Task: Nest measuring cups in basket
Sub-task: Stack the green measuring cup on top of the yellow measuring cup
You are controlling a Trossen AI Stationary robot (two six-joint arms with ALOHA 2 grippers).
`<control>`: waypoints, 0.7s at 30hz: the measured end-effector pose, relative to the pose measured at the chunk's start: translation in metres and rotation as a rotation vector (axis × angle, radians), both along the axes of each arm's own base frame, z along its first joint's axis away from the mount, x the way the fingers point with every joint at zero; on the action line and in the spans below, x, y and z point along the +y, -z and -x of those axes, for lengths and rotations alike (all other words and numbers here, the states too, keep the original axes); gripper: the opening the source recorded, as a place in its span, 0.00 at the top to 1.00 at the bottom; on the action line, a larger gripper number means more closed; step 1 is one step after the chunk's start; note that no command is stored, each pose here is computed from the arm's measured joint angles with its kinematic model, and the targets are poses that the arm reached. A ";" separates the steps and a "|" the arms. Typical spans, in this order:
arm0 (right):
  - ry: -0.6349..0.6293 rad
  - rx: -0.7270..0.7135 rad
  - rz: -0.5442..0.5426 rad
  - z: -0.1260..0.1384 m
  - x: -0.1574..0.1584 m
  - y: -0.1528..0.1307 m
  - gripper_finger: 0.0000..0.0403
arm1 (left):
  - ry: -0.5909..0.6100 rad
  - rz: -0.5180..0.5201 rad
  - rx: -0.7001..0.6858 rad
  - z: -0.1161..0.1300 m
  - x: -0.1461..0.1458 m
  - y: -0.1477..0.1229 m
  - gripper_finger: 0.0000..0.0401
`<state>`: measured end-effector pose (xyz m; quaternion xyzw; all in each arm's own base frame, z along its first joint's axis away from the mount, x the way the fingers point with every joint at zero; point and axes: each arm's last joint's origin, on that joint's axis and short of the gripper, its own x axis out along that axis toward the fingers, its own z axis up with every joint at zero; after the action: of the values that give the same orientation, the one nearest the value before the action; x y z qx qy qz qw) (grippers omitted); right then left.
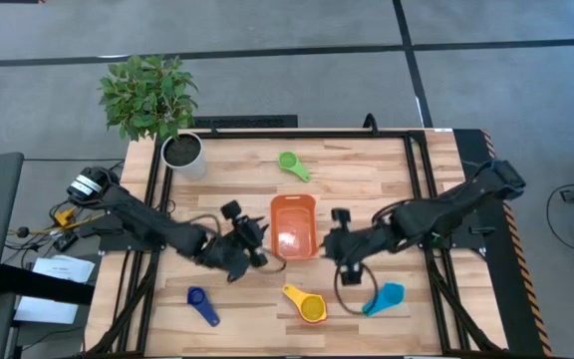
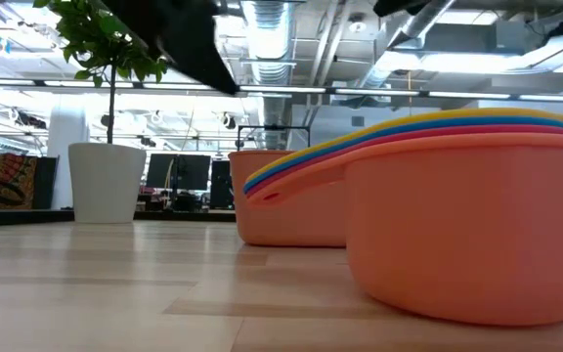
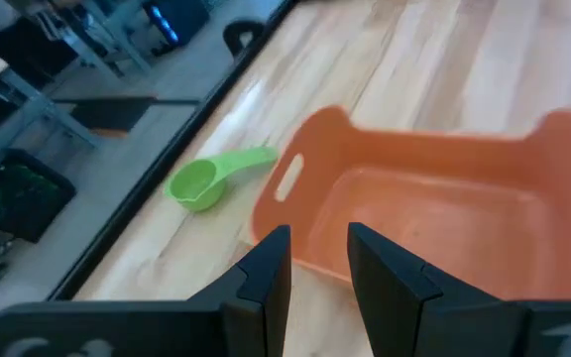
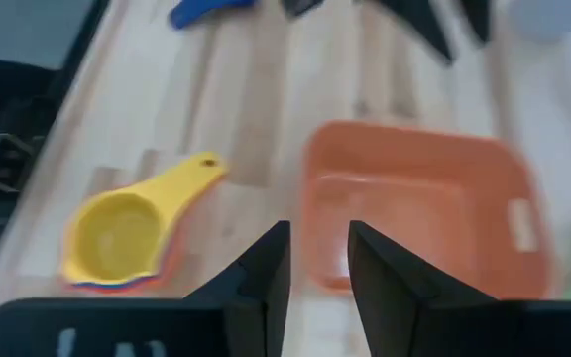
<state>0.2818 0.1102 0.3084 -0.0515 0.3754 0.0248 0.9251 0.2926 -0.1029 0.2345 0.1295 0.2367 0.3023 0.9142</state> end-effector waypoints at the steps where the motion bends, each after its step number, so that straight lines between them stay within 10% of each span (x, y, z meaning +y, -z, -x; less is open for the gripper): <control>1: 0.012 -0.021 0.015 0.003 -0.009 -0.001 0.69 | -0.005 0.018 0.023 -0.003 0.010 0.001 0.77; 12: 0.403 -0.179 -0.119 0.020 -0.138 0.062 0.68 | -0.003 0.052 0.142 -0.028 0.130 -0.002 0.77; 17: 0.475 -0.301 -0.179 0.017 -0.147 0.089 0.69 | 0.307 0.124 0.057 -0.032 0.195 -0.006 0.77; 21: 0.445 -0.425 -0.212 0.009 -0.141 0.100 0.71 | 0.330 0.095 -0.013 -0.031 0.249 0.000 0.77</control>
<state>0.2729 -0.0307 0.2081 0.1247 0.1713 -0.1504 0.9657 0.3238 0.1457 0.2340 0.1210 0.2202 0.1373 0.9581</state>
